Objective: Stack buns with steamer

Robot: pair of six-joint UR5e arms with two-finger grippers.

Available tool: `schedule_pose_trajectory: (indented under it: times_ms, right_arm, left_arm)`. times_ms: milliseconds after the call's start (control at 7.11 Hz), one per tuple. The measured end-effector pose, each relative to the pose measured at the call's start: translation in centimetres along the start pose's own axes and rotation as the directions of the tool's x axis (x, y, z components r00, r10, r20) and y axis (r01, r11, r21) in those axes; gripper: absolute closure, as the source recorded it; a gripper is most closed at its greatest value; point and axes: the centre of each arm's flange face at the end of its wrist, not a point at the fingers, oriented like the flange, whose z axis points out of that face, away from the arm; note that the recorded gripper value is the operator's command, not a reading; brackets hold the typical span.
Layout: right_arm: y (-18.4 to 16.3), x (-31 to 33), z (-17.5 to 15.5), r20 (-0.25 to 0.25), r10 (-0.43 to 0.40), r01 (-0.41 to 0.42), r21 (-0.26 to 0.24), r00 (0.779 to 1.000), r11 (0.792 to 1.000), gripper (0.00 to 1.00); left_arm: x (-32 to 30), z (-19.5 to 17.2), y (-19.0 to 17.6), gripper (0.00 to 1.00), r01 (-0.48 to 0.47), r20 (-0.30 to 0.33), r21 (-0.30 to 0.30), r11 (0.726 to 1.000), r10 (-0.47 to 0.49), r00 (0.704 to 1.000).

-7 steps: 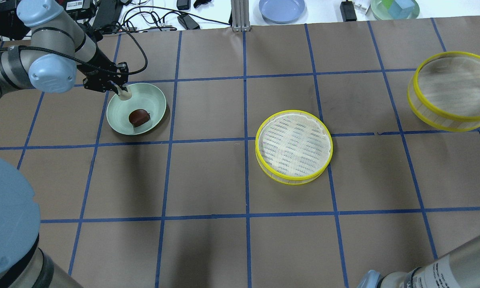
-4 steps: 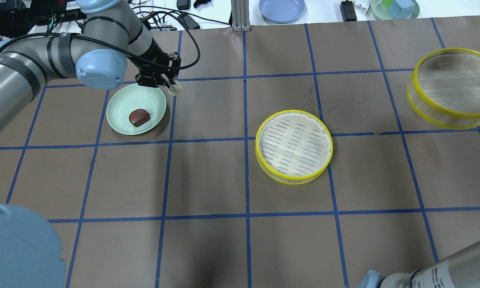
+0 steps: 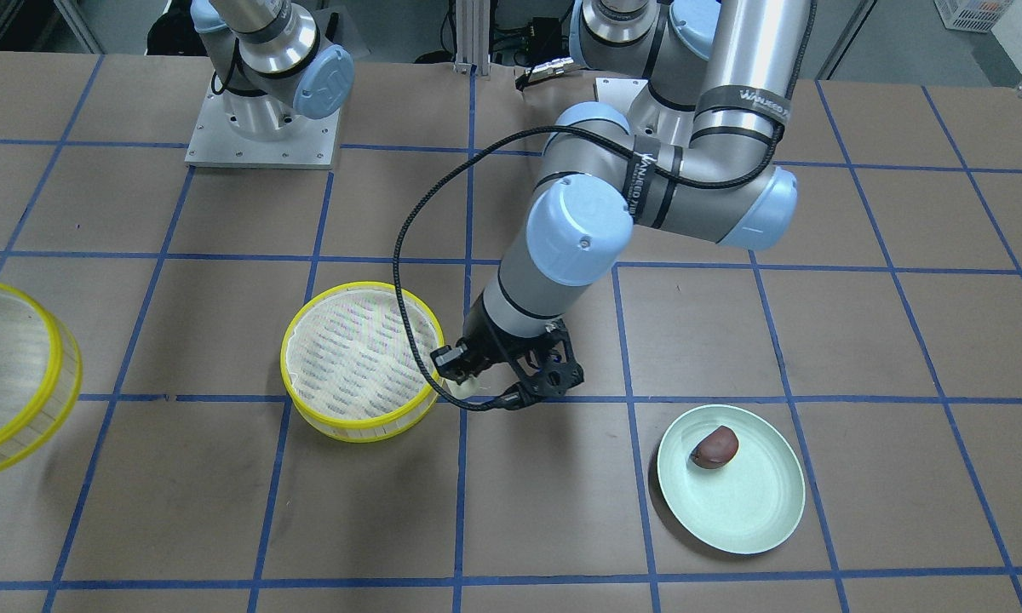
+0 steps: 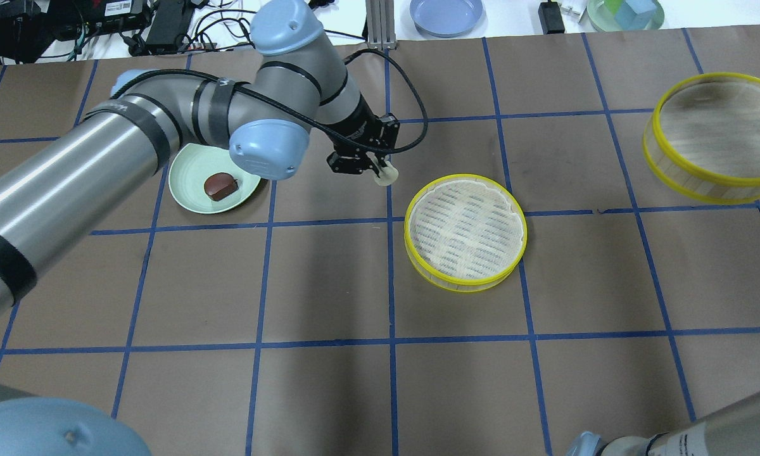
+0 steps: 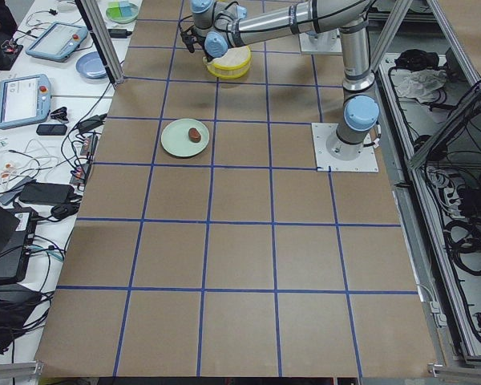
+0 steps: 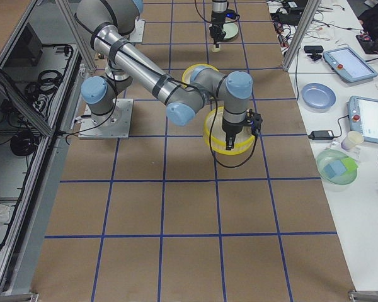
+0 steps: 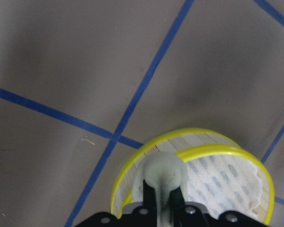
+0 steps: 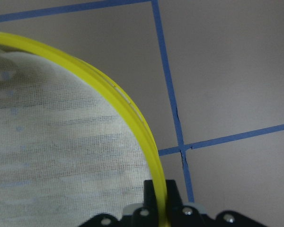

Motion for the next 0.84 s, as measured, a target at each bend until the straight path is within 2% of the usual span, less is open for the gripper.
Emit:
schedule_pose_trajectory:
  times_ms: [141, 281, 422, 562, 844]
  right_arm:
    - [0.2, -1.5, -0.4, 0.018, -0.027, 0.027, 0.008, 0.999, 1.0, 1.0]
    - [0.4, -2.4, -0.5, 0.036, -0.04, 0.039, 0.015, 0.999, 0.999, 1.0]
    - [0.5, -2.9, -0.6, 0.055, -0.032, 0.031, 0.014, 0.998, 0.999, 1.0]
    - [0.7, -3.5, -0.9, 0.069, -0.018, 0.018, 0.007, 0.997, 1.0, 1.0]
    - [1.0, -5.9, -2.1, 0.08, 0.024, -0.023, -0.003, 0.997, 1.0, 1.0]
  left_arm:
    - [1.2, 1.8, 2.7, 1.0, -0.027, 0.015, -0.027, 0.999, 0.028, 1.0]
    - [1.9, 3.4, 4.9, 0.85, -0.054, 0.025, -0.043, 0.998, 0.056, 0.998]
    - [2.3, 4.9, 6.3, 0.03, -0.079, 0.024, -0.046, 0.996, 0.08, 0.996]
    - [2.4, 6.0, 7.0, 0.0, -0.097, 0.016, -0.041, 0.994, 0.098, 0.995]
    - [2.5, 6.6, 7.3, 0.0, -0.14, 0.004, -0.033, 0.99, 0.14, 0.99]
